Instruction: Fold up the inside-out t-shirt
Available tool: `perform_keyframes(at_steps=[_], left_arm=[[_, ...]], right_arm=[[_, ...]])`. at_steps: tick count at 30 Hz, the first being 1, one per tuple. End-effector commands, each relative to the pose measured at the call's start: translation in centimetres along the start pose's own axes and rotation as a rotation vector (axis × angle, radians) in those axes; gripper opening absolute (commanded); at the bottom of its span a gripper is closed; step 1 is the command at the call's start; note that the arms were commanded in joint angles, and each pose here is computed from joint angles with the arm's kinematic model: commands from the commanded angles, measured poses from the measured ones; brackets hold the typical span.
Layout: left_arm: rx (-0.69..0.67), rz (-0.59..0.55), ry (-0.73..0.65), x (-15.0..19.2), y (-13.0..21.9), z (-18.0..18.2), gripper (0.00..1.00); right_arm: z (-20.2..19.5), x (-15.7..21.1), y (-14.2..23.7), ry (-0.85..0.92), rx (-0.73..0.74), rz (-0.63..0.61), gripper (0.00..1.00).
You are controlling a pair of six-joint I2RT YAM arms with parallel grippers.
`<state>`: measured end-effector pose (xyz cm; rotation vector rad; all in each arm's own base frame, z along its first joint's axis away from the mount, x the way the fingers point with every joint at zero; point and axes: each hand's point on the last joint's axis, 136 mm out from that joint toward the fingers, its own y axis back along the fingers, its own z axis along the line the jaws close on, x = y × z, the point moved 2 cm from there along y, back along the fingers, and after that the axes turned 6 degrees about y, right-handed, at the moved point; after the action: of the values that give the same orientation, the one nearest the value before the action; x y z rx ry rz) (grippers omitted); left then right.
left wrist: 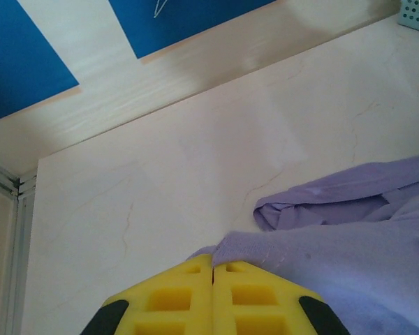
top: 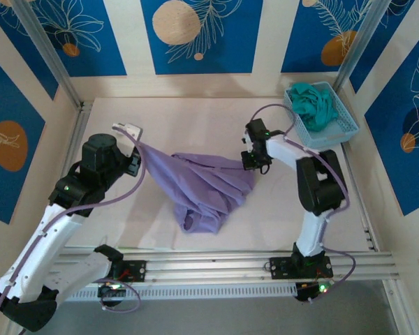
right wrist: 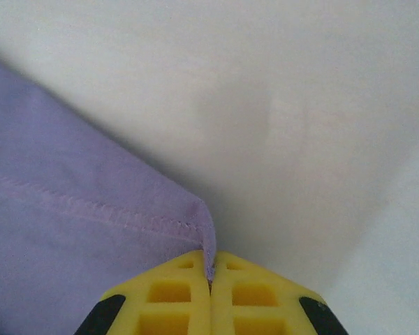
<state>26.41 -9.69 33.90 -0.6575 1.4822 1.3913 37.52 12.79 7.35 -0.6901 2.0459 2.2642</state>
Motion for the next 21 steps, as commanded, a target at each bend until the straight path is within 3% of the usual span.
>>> perform_keyframes(at_steps=[1, 5, 8, 10, 13, 15, 21], left_arm=[[-0.075, -0.133, 0.094, -3.6, 1.8, 2.2, 0.00], [-0.087, -0.289, 0.184, -9.2, 4.2, 4.1, 0.00], [-0.094, -0.411, 0.247, -13.9, 6.6, 5.9, 0.00], [-0.107, -0.473, 0.277, -16.1, 8.2, 7.0, 0.00], [-0.126, -0.496, 0.286, -16.7, 9.0, 7.8, 0.00], [-0.125, -0.445, 0.279, -15.2, 8.0, 7.6, 0.00], [-0.082, -0.172, 0.270, -5.2, 2.7, 5.6, 0.00]], right_arm=[[-0.3, -4.0, 11.1, -0.097, -0.159, -0.404, 0.00], [-2.0, -4.2, 22.6, -0.215, -0.299, -0.779, 0.00], [-3.0, -2.8, 28.0, -0.256, -0.282, -0.937, 0.00], [-3.5, -1.8, 29.4, -0.285, -0.257, -0.978, 0.00], [-3.9, -0.1, 29.3, -0.319, -0.225, -0.985, 0.00], [-3.8, 1.3, 27.3, -0.345, -0.224, -0.942, 0.00], [-1.4, 5.7, 18.7, -0.422, -0.311, -0.716, 0.03]])
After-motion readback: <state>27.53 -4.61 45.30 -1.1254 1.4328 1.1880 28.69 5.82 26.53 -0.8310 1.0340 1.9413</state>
